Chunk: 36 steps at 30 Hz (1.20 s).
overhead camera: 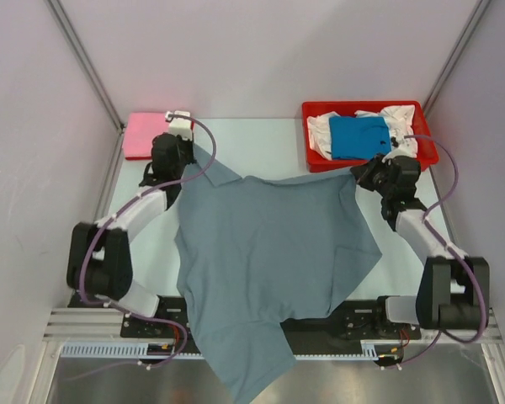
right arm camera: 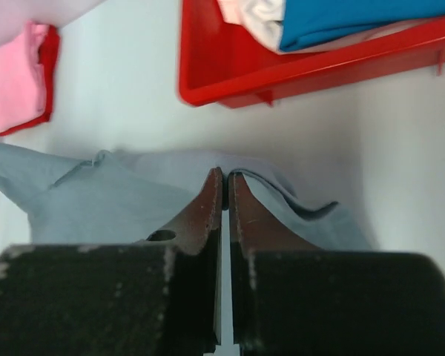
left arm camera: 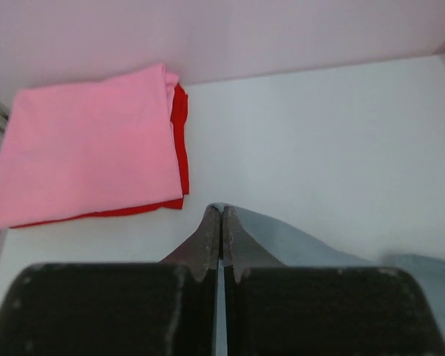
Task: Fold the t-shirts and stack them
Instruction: Flatten the tshirt out
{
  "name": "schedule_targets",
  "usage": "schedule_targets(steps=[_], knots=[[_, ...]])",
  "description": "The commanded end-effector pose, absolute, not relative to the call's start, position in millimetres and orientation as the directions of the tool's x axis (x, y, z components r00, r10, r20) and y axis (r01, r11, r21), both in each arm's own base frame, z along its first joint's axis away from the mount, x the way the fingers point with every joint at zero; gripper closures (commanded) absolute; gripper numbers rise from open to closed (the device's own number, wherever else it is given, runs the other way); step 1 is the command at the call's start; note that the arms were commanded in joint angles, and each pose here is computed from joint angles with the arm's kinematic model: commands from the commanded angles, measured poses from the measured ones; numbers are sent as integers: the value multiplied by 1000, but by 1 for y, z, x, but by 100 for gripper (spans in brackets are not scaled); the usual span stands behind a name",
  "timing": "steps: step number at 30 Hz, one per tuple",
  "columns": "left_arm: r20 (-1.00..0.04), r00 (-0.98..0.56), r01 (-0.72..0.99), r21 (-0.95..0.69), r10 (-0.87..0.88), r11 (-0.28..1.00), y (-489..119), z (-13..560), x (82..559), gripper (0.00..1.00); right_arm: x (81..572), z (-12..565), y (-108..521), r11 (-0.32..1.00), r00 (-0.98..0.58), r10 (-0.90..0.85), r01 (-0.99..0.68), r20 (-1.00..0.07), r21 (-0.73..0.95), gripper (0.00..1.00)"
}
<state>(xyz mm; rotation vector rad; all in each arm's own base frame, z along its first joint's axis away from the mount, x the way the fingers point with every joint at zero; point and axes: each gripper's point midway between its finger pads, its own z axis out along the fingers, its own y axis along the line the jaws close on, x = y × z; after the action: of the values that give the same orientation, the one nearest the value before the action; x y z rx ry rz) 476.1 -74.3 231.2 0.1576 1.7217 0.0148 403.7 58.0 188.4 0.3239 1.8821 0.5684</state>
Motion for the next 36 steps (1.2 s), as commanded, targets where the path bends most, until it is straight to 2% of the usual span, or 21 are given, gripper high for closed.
schedule_targets(steps=[1, 3, 6, 14, 30, 36], knots=[[-997, -78, 40, -13, -10, 999, -64, 240, 516, 100, 447, 217, 43, 879, -249, 428, -111, -869, 464, 100], [-995, -99, 42, -34, -30, 999, -62, 235, 532, 100, 461, 196, 41, 886, -301, 413, -85, -860, 455, 100], [-986, -166, 62, -33, -23, 997, -67, 210, 549, 100, 477, 197, 38, 895, -298, 397, -81, -868, 438, 100], [-981, -182, 86, -82, -65, 993, -72, 214, 580, 100, 490, 199, 29, 911, -338, 366, -60, -867, 408, 100], [-975, -211, 44, -76, -65, 996, -55, 236, 608, 100, 479, 193, 28, 915, -433, 359, -12, -827, 404, 100], [-964, -263, 89, -71, -45, 993, -57, 226, 622, 100, 474, 187, 28, 911, -496, 367, 20, -787, 412, 100]])
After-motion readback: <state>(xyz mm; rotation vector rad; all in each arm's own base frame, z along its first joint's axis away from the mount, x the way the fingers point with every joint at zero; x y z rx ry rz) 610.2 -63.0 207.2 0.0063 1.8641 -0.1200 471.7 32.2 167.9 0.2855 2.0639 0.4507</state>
